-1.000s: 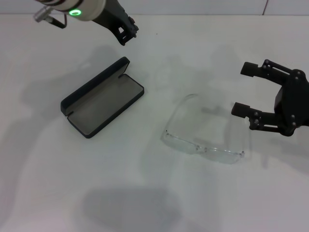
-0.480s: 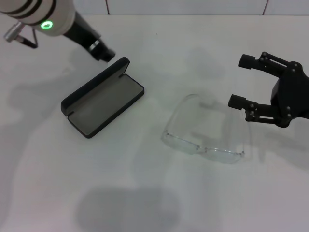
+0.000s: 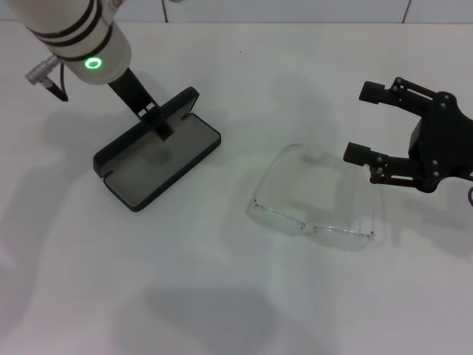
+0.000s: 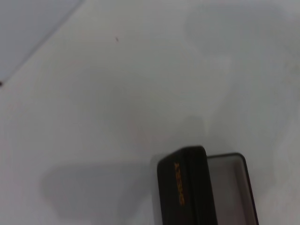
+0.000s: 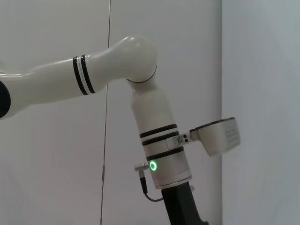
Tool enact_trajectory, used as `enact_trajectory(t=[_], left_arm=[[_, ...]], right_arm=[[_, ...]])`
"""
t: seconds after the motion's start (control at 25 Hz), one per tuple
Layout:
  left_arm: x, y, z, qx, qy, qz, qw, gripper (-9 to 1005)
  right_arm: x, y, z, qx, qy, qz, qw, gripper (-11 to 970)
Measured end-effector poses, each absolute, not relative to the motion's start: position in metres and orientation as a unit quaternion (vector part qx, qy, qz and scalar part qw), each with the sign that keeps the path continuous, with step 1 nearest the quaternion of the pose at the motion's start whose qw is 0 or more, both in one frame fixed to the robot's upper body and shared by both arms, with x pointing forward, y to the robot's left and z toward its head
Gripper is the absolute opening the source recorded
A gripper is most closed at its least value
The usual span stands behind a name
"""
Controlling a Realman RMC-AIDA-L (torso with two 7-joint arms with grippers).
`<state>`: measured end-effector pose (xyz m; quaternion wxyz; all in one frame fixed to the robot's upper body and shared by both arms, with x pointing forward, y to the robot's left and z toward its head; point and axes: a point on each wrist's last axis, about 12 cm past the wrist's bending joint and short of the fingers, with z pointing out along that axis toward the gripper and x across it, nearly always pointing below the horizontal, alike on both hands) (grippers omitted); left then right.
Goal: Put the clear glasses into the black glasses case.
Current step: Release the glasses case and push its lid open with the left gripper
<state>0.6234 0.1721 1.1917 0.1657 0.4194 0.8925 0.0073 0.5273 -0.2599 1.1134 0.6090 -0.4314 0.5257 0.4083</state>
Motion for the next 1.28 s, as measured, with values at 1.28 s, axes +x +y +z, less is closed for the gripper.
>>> enact_trajectory(t=[1.28], left_arm=[[0.628, 0.175, 1.176, 0.428, 0.886, 0.016, 0.176, 367]], right_arm=[[0.528, -0.26, 1.113, -0.432, 0.525, 0.407, 0.61, 844]])
